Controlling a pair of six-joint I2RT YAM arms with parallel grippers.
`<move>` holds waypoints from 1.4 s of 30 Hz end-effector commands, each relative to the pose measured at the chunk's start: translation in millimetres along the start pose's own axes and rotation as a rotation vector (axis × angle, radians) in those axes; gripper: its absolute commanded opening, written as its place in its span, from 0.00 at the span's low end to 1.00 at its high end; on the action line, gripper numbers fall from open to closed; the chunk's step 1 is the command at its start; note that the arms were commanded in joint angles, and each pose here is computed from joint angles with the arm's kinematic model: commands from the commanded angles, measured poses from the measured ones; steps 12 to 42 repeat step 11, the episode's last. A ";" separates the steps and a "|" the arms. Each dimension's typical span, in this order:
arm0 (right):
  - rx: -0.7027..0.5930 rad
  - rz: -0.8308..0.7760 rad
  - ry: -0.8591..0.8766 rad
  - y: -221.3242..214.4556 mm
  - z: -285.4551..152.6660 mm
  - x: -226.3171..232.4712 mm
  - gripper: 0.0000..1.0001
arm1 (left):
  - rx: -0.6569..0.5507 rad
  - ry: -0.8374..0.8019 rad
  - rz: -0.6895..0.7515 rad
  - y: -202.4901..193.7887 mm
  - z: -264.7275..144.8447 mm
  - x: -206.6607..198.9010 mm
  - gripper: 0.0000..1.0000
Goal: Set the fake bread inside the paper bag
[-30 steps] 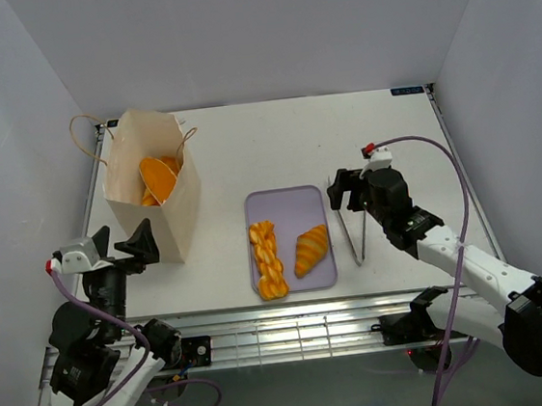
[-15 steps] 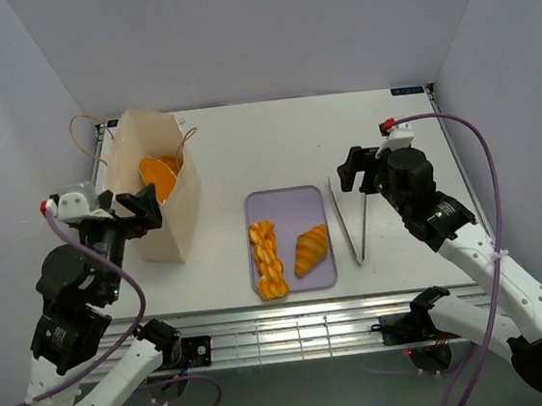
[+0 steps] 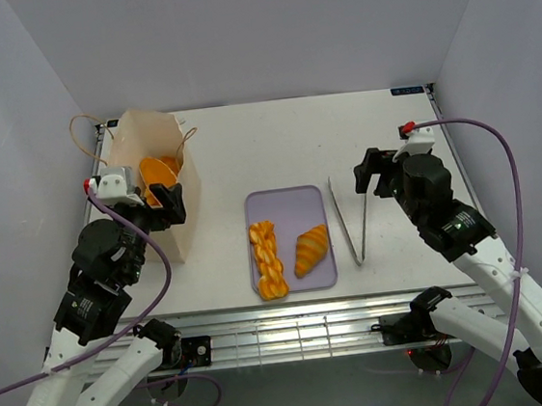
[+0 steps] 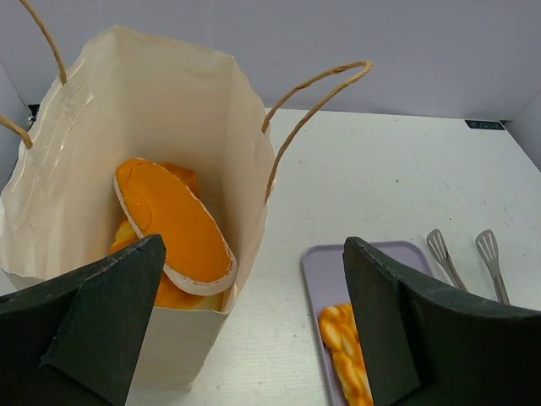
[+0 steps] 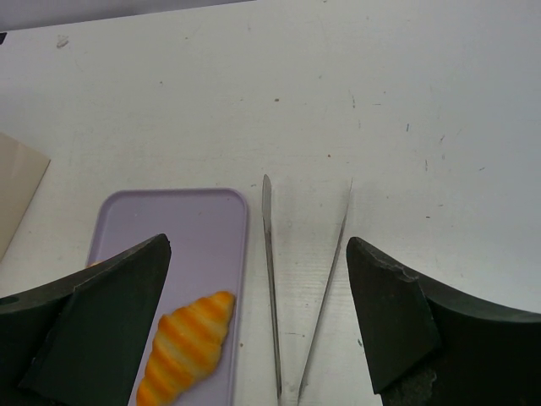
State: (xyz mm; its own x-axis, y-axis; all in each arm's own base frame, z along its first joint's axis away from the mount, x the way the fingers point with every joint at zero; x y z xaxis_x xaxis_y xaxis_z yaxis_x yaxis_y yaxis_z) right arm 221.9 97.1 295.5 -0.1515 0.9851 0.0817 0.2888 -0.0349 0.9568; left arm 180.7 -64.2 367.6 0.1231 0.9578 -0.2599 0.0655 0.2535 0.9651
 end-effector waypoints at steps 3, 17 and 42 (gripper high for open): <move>-0.012 -0.005 -0.015 -1.2 1.7 -2.6 0.90 | -0.021 -0.023 -0.018 1.0 -1.3 -2.3 0.97; 0.002 -0.010 -0.020 -10.7 6.9 -3.2 0.90 | 0.000 -0.021 -0.004 -7.0 3.3 -2.4 0.98; 0.002 -0.010 -0.020 -10.7 6.9 -3.2 0.90 | 0.000 -0.021 -0.004 -7.0 3.3 -2.4 0.98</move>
Point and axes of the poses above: each gripper's point midway between its finger pads, its own z axis out along the fingers, its own x axis along the line the jaws close on, y = z × x, the point moved 6 cm from there along -z, back along the fingers, and after that the axes turned 7 degrees about -z, right-handed, at the moved point
